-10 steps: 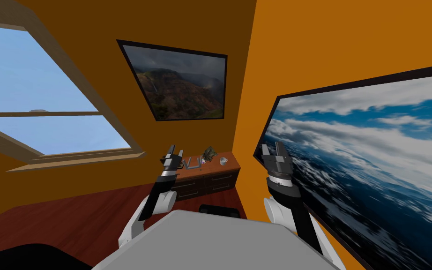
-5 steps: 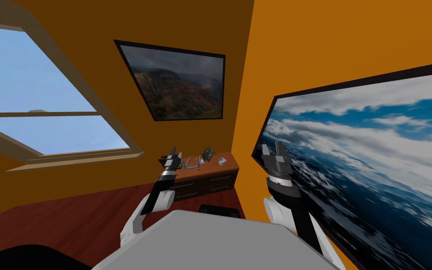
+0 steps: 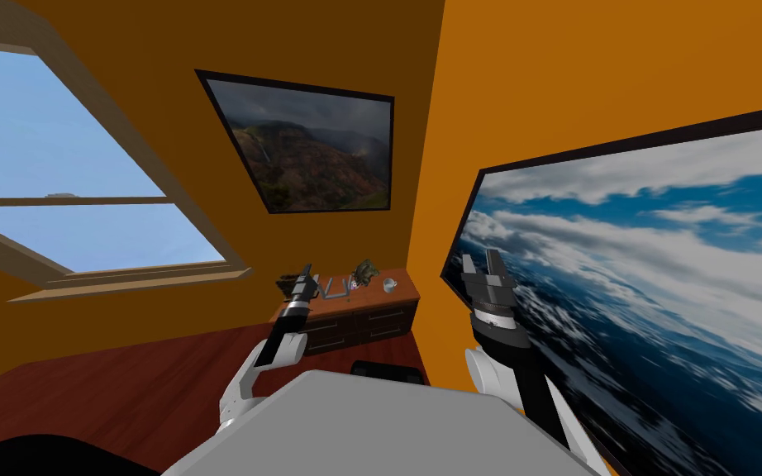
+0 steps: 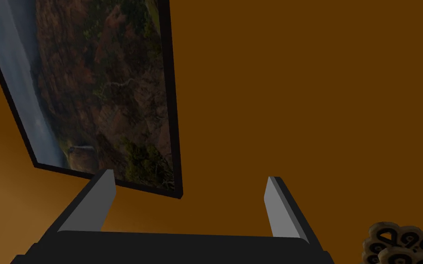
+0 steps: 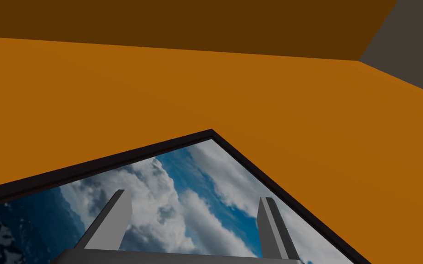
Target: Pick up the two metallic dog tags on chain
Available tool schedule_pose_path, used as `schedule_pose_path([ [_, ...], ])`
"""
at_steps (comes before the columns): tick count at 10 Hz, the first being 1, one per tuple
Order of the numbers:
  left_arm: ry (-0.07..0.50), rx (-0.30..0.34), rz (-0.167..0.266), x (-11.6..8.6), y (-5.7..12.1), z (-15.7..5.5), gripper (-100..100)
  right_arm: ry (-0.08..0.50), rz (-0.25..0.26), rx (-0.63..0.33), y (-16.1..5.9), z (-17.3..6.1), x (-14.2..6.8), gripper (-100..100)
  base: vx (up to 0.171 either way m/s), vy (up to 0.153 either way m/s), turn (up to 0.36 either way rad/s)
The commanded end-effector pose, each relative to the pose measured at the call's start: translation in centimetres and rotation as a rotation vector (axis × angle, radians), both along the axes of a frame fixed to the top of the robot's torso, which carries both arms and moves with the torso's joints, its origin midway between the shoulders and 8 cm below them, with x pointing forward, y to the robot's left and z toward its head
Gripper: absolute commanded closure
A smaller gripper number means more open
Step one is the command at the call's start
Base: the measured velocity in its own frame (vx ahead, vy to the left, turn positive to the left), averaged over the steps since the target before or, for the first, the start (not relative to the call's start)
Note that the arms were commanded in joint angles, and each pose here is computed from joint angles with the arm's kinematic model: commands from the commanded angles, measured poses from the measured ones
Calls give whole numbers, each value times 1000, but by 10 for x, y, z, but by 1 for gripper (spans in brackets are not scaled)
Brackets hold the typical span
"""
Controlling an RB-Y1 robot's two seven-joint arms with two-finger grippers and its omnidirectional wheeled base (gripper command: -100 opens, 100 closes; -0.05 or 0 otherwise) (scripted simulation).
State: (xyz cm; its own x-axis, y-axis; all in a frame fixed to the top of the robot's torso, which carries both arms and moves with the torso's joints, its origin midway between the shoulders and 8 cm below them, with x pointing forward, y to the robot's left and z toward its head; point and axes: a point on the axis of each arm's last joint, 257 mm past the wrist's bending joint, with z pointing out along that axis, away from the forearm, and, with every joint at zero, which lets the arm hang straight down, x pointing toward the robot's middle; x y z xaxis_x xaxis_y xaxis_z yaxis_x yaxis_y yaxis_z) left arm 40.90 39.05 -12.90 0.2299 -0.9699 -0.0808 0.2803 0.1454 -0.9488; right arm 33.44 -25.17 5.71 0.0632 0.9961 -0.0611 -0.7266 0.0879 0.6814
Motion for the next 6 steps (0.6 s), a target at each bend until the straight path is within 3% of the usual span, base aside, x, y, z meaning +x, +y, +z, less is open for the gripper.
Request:
schedule_pose_path([
  [1, 31, -3, 14, 3, 8, -14, -100, 0, 0, 0, 0, 0, 0, 0, 17, -36, 6],
  [6, 146, -27, 63, 16, 32, -64, -100, 0, 0, 0, 0, 0, 0, 0, 12, -28, 5],
])
